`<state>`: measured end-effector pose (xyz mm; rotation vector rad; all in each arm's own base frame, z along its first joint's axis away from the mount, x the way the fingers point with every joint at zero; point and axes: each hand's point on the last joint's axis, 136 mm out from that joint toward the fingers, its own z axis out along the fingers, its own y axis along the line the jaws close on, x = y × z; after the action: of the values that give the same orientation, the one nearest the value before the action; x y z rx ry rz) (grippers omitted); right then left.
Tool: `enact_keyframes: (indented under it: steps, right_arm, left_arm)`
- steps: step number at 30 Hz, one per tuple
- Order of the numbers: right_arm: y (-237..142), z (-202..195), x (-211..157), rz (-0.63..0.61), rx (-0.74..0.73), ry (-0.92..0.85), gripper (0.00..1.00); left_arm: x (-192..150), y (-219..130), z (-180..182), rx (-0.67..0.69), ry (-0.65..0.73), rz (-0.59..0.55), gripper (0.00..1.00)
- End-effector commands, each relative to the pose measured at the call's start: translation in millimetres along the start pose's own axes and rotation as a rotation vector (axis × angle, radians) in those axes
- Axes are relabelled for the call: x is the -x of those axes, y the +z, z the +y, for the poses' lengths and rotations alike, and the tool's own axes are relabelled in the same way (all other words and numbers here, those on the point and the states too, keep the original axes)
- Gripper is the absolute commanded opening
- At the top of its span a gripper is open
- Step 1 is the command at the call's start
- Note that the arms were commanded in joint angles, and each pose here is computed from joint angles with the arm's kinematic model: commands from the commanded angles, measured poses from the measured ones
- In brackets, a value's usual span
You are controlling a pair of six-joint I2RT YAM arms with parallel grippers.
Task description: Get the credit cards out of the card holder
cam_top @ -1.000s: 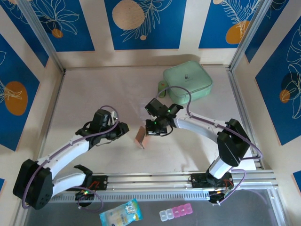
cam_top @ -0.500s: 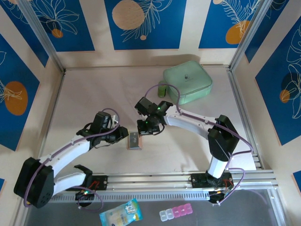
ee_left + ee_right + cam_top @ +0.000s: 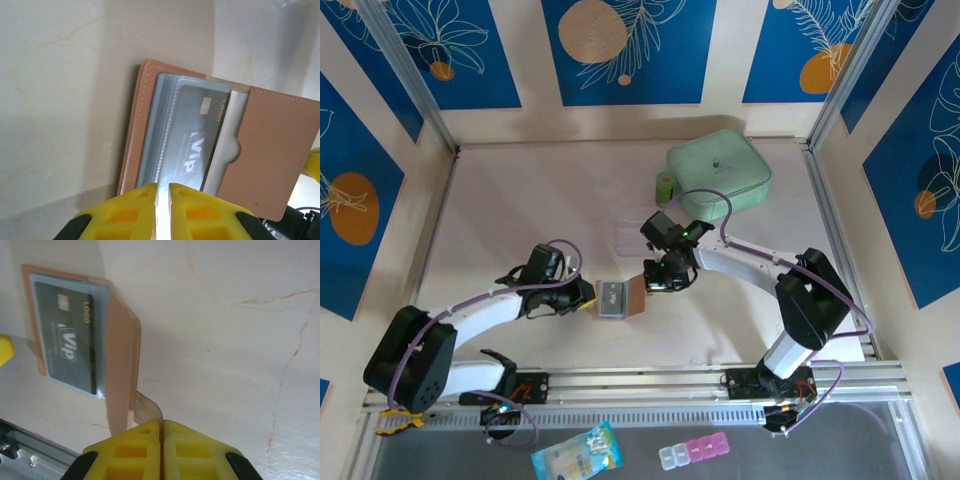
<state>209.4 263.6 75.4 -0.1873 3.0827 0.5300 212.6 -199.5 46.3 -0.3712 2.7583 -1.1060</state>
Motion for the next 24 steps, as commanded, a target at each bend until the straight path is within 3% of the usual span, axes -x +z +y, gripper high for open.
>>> enact_keyframes:
  steps: [1,20,24]
  right_arm:
    - [0,4,-2,0.007,0.062,-0.030,0.06]
    - [31,-37,-3,0.028,0.082,0.036,0.08]
    - [36,-50,-3,0.032,0.065,0.057,0.13]
  left_arm:
    - [-3,4,-1,-0.022,-0.010,0.015,0.13]
    - [-16,25,19,0.100,-0.054,0.069,0.05]
    - [-20,26,20,0.115,-0.059,0.076,0.05]
